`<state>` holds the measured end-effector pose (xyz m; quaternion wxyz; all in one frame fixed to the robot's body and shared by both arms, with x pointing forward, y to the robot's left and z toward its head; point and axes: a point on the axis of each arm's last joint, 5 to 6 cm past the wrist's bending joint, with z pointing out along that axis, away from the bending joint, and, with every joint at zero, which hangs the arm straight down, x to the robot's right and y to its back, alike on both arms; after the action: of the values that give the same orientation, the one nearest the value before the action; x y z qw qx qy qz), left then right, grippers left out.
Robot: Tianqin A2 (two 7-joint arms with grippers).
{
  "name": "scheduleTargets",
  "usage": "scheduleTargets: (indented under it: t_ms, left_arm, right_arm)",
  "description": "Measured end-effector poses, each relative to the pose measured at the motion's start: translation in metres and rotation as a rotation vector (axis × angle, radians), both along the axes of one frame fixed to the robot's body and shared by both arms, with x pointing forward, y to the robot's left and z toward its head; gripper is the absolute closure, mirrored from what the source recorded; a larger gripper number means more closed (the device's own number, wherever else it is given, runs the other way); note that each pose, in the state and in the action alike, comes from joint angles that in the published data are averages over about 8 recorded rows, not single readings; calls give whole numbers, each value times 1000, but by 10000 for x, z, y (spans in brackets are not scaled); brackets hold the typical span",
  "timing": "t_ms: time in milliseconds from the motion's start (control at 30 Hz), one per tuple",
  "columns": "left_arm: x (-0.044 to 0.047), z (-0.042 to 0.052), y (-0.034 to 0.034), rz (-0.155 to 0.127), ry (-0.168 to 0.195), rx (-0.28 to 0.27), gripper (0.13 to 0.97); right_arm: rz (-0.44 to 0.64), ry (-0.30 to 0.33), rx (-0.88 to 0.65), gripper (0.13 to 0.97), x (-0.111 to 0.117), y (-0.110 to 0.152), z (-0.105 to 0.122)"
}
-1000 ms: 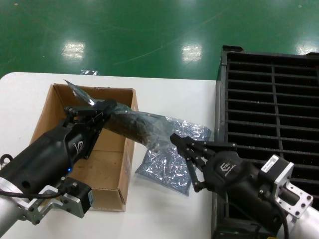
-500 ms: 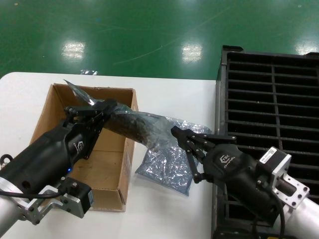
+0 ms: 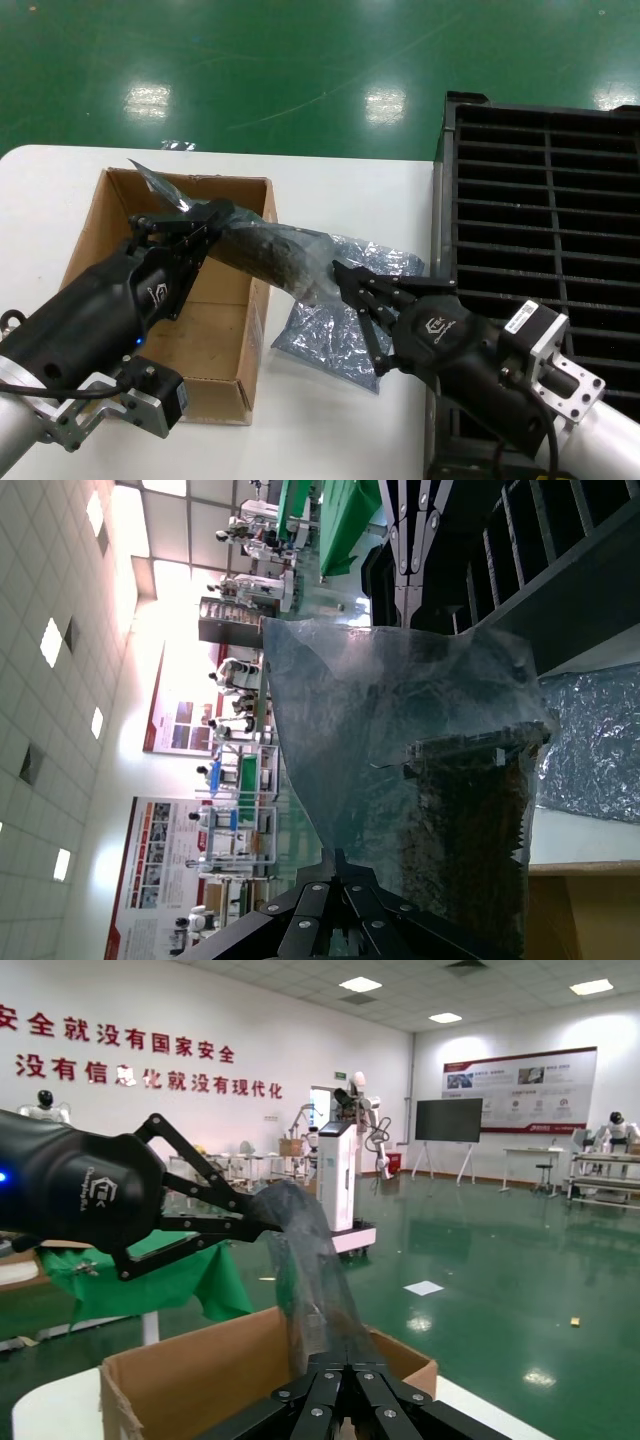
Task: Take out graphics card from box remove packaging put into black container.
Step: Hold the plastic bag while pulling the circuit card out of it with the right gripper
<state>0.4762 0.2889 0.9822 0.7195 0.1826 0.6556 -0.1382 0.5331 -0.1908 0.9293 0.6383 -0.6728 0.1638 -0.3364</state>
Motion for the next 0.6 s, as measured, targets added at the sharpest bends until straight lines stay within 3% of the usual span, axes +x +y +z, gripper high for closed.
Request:
scheduleTargets:
  t_ms: [600]
  left_arm:
    - [0, 0, 0, 0, 0, 0, 959]
  right_arm:
    - [49, 18, -27, 964, 116, 128, -29]
